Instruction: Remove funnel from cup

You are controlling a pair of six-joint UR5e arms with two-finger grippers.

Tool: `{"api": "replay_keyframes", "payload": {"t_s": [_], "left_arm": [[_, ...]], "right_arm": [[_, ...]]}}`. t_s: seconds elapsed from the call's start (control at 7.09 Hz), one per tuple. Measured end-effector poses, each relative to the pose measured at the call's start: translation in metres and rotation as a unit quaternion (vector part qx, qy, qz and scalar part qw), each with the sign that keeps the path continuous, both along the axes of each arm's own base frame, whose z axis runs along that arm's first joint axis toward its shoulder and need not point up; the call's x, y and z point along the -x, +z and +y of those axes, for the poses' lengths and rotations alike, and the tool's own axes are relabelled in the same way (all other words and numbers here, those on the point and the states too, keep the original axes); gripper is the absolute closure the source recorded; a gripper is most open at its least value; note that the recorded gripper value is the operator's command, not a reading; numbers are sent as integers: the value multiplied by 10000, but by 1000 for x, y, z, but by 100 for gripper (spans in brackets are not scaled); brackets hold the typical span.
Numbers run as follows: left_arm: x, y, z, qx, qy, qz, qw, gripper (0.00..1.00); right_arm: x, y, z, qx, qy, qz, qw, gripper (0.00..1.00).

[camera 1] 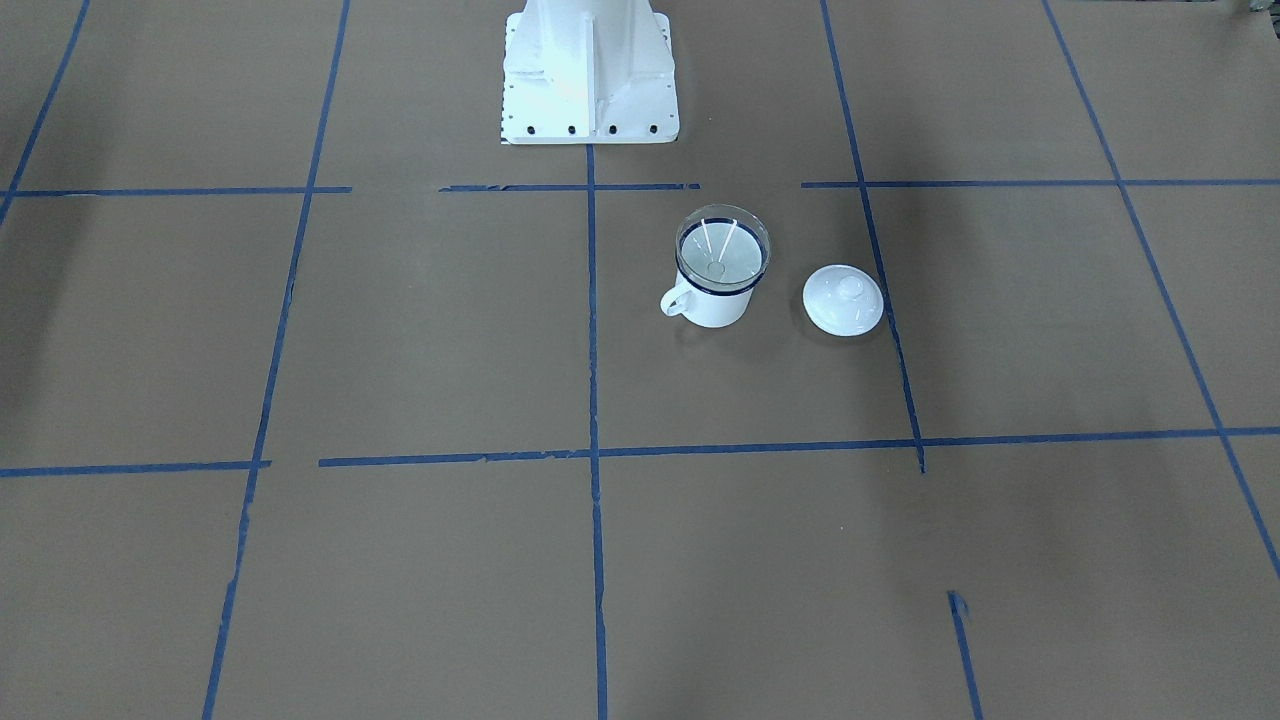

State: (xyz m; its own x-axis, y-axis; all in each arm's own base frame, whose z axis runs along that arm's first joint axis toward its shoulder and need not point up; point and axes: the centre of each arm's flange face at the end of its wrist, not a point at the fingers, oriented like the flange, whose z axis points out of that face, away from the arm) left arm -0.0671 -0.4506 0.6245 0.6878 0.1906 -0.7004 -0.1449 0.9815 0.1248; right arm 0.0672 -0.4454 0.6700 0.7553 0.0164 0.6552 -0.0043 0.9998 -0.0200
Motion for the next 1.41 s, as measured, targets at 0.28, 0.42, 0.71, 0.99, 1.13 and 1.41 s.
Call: {"api": "replay_keyframes", "payload": {"t_s": [0.28, 0.42, 0.71, 0.99, 1.13, 1.41], "left_arm": [[0, -11, -11, -124, -2, -6, 9999, 0], [0, -17, -16, -192, 1, -7, 9998, 0], [-4, -53, -37, -582, -3, 35, 9983, 0], [-9, -134, -99, -1515, -128, 69, 9883, 0], [-11, -176, -121, -1844, -390, 139, 9820, 0], [-35, -244, -132, -2044, -908, 451, 9736, 0]], "right_arm": [[0, 0, 0, 4, 0, 0, 10000, 0], [0, 1, 0, 7, 0, 0, 10000, 0], [0, 0, 0, 4, 0, 0, 10000, 0], [0, 0, 0, 3, 0, 0, 10000, 0], [0, 0, 0, 2, 0, 0, 10000, 0], [0, 0, 0, 1, 0, 0, 10000, 0]]}}
